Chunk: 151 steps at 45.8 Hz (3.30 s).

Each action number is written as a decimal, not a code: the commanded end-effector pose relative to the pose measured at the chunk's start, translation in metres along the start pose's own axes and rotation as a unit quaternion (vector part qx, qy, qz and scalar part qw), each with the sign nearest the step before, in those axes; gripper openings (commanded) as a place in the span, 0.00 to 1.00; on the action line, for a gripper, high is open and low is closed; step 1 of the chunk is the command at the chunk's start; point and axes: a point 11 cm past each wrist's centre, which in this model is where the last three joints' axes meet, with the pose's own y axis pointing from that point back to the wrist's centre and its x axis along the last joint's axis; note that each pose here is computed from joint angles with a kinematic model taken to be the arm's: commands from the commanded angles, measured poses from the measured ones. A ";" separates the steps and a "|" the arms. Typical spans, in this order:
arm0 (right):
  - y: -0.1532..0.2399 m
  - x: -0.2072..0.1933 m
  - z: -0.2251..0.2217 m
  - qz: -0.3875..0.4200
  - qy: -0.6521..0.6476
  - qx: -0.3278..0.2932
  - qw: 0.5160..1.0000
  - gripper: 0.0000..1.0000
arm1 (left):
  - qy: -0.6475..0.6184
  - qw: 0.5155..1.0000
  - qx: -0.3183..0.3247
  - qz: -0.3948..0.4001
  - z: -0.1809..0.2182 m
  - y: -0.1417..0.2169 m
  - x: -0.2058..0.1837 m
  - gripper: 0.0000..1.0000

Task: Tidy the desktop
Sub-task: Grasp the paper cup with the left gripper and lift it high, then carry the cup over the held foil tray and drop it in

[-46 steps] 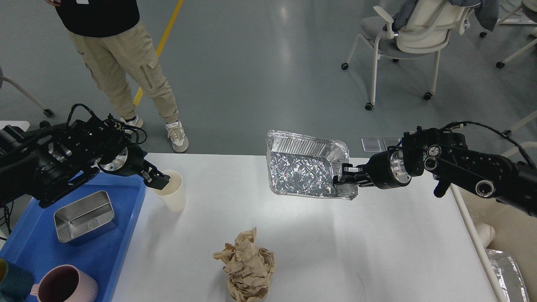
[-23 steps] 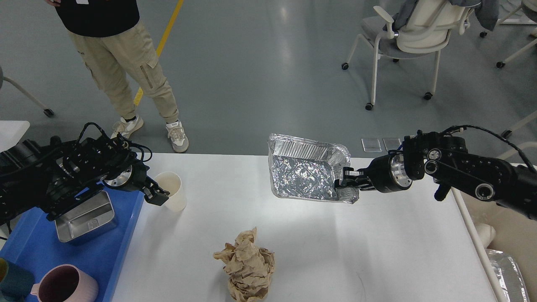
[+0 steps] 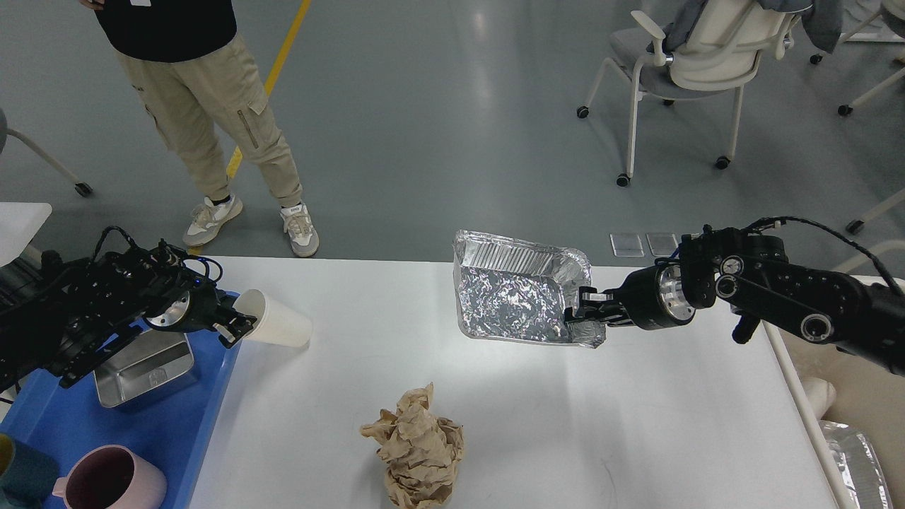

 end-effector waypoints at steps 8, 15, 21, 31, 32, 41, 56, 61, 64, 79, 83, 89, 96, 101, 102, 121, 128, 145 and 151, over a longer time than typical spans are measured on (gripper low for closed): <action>0.000 0.000 0.000 0.001 0.000 0.000 1.000 0.00 | 0.001 1.000 0.015 0.005 -0.010 -0.003 -0.010 0.00; -0.001 0.000 0.000 0.003 -0.002 0.001 1.000 0.00 | 0.005 1.000 0.014 0.002 -0.013 -0.004 -0.016 0.00; -0.001 0.000 0.001 0.004 -0.002 0.000 1.000 0.00 | 0.008 1.000 0.013 0.000 -0.015 -0.004 -0.018 0.00; -0.003 -0.003 0.003 0.001 -0.003 -0.002 1.000 0.00 | 0.036 0.999 -0.002 0.024 -0.011 -0.004 -0.014 0.00; -0.003 -0.003 0.002 0.001 -0.003 -0.002 1.000 0.00 | 0.037 0.999 -0.006 0.025 -0.010 -0.004 -0.014 0.00; -0.004 -0.004 0.003 -0.001 -0.004 -0.002 1.000 0.00 | 0.069 0.997 -0.016 0.043 -0.029 0.014 -0.020 0.00; -0.007 -0.010 0.010 -0.003 -0.010 -0.008 1.000 0.00 | 0.224 0.962 0.004 0.159 -0.094 0.078 -0.017 0.00; -0.008 -0.011 0.010 -0.004 -0.010 -0.009 1.000 0.00 | 0.275 0.941 -0.004 0.197 -0.103 0.095 -0.017 0.00; -0.010 -0.012 0.008 -0.006 -0.008 -0.006 1.000 0.00 | 0.291 0.929 -0.016 0.228 -0.105 0.106 -0.001 0.00; -0.011 -0.010 0.002 -0.005 -0.004 -0.003 1.000 0.00 | 0.253 0.922 -0.122 0.267 -0.065 0.145 0.100 0.00; -0.015 -0.011 -0.002 -0.008 -0.002 0.001 1.000 0.00 | 0.230 0.924 -0.145 0.268 -0.052 0.160 0.135 0.00; -0.018 -0.013 -0.005 -0.009 0.001 0.004 1.000 0.00 | 0.178 0.929 -0.177 0.271 -0.022 0.177 0.199 0.00; -0.020 -0.013 -0.005 -0.007 0.000 0.004 1.000 0.00 | 0.121 0.937 -0.203 0.258 0.019 0.189 0.255 0.00; -0.021 -0.013 -0.008 -0.008 0.002 0.007 1.000 0.00 | 0.066 0.948 -0.214 0.226 0.057 0.176 0.275 0.00; -0.021 -0.013 -0.008 -0.007 0.002 0.007 1.000 0.00 | 0.053 0.951 -0.213 0.219 0.063 0.172 0.276 0.00; -0.021 -0.012 -0.011 -0.004 0.003 0.011 1.000 0.00 | -0.097 0.956 -0.237 0.146 0.184 0.125 0.308 0.00; -0.021 -0.011 -0.012 -0.002 0.003 0.013 1.000 0.00 | -0.126 0.955 -0.239 0.126 0.211 0.111 0.308 0.00; -0.019 -0.009 -0.011 0.000 0.002 0.011 1.000 0.00 | -0.123 0.958 -0.241 0.097 0.215 0.088 0.286 0.21; -0.020 -0.010 -0.010 0.001 0.001 0.011 1.000 0.00 | -0.105 0.963 -0.230 0.093 0.210 0.080 0.278 0.40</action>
